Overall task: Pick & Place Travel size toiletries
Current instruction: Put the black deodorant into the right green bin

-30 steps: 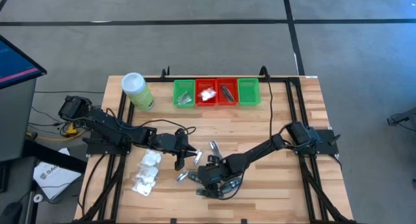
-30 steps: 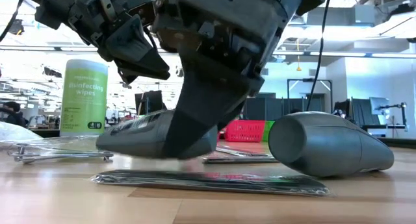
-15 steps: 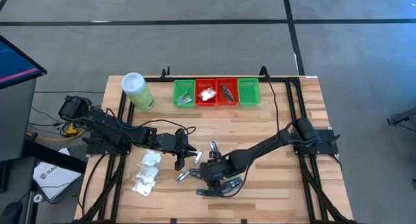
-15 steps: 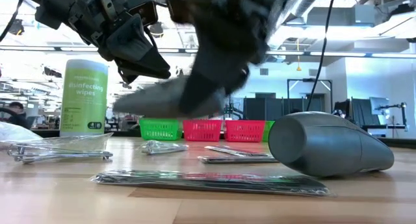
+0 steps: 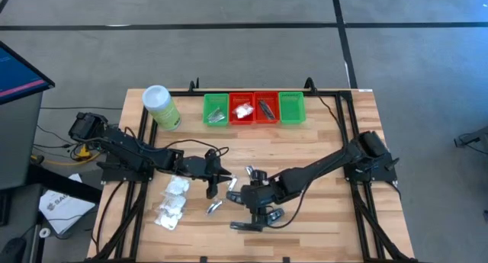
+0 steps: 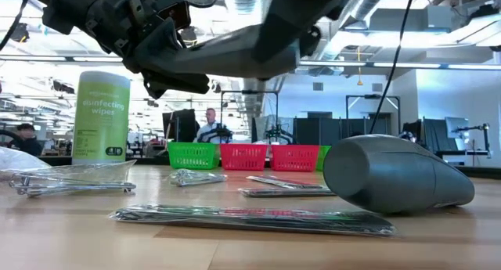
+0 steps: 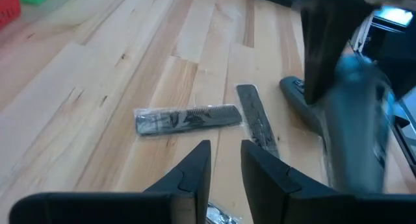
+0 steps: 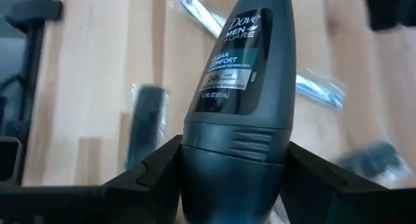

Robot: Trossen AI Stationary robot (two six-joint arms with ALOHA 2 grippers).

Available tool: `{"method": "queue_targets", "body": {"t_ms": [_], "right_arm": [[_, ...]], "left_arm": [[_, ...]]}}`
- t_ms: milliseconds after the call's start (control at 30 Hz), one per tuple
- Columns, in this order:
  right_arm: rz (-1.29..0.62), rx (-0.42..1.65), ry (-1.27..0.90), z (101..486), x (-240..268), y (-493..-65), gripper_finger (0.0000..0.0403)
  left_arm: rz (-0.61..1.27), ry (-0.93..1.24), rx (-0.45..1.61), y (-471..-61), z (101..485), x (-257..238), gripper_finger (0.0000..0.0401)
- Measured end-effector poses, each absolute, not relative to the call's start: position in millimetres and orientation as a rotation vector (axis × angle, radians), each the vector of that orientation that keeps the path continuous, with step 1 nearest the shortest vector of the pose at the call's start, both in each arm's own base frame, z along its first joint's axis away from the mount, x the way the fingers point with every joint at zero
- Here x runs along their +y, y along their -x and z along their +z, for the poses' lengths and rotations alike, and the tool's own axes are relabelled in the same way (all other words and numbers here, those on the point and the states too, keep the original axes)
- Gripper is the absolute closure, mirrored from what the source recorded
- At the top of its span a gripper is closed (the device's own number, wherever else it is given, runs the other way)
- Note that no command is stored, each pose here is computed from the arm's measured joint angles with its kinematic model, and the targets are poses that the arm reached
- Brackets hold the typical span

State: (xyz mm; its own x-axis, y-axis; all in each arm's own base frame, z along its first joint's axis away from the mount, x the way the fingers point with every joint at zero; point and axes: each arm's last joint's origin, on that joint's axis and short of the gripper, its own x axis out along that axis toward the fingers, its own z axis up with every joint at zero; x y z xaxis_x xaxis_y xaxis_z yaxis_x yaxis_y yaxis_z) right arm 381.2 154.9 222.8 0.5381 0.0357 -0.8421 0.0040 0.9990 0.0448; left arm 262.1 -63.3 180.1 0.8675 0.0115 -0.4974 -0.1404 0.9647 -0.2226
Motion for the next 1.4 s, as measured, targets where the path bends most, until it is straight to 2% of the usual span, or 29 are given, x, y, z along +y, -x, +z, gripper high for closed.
{"method": "queue_targets", "body": {"t_ms": [467, 700, 1000, 1400], "right_arm": [[-0.257, 1.061, 0.047, 263.0, 121.9, -345.0, 0.0208], [-0.455, 1.088, 0.082, 277.6, 94.5, -327.8, 0.0208], [-0.593, 1.089, 0.022, 267.1, 46.3, -301.0, 0.0208], [-0.727, 0.852, -0.172, 253.7, -13.1, -254.2, 0.0208]], "left_arm": [[0.08, 0.258, 0.508, -262.5, 180.8, -63.3, 0.0325], [0.084, 0.258, 0.504, -262.7, 181.1, -63.3, 0.0325], [0.083, 0.259, 0.499, -262.9, 181.5, -63.3, 0.0325], [0.097, 0.257, 0.487, -263.3, 182.3, -63.0, 0.0325]]}}
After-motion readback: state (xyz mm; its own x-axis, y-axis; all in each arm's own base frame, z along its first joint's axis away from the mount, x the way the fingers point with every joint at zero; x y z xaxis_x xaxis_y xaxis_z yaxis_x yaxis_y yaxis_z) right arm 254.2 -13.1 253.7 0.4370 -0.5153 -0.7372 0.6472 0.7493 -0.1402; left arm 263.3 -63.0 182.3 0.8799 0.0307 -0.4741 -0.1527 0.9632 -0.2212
